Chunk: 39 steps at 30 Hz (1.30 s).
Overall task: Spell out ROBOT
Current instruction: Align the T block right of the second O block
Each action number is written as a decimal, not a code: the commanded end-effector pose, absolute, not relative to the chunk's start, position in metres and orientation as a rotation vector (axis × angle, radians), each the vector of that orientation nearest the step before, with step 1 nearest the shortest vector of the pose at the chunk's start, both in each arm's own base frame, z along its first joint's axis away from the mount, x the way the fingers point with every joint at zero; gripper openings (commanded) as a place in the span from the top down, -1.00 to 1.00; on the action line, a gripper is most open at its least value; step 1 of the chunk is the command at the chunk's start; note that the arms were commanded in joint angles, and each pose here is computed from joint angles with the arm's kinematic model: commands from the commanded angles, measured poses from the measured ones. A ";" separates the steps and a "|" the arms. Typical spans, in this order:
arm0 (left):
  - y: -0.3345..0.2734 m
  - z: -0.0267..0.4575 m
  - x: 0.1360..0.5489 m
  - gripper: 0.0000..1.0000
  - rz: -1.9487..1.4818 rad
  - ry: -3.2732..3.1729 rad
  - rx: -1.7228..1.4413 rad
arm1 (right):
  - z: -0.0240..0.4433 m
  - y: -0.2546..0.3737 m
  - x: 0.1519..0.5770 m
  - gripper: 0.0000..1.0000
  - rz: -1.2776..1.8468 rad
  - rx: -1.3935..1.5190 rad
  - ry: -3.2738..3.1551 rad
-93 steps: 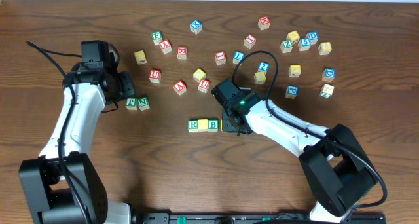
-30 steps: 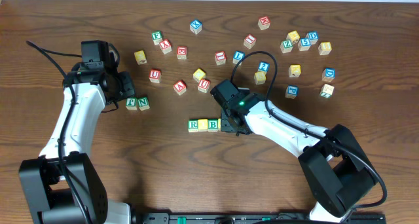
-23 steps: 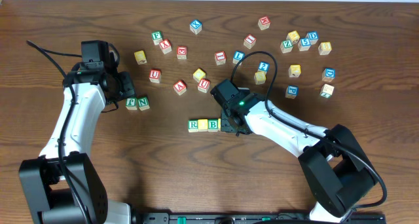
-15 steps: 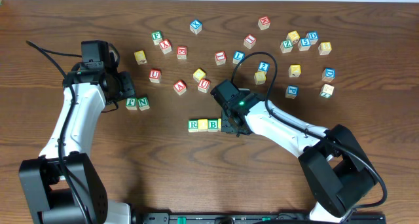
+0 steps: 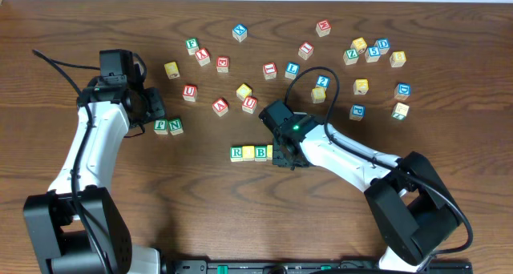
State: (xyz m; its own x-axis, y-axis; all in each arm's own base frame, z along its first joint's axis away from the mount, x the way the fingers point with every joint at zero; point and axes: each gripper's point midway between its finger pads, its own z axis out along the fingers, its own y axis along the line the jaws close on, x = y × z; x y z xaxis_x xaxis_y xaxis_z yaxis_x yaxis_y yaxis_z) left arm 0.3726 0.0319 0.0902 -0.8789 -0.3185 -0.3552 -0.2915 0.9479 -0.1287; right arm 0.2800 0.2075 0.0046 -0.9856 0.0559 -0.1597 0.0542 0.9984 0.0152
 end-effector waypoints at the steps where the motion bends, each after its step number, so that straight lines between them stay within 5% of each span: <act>1: 0.033 0.099 0.377 0.10 -0.094 2.701 -0.431 | -0.001 0.208 0.275 0.35 0.004 0.085 2.994; 39: 0.033 0.099 0.377 0.11 -0.094 2.701 -0.431 | 0.000 0.208 0.277 0.14 0.007 0.091 2.992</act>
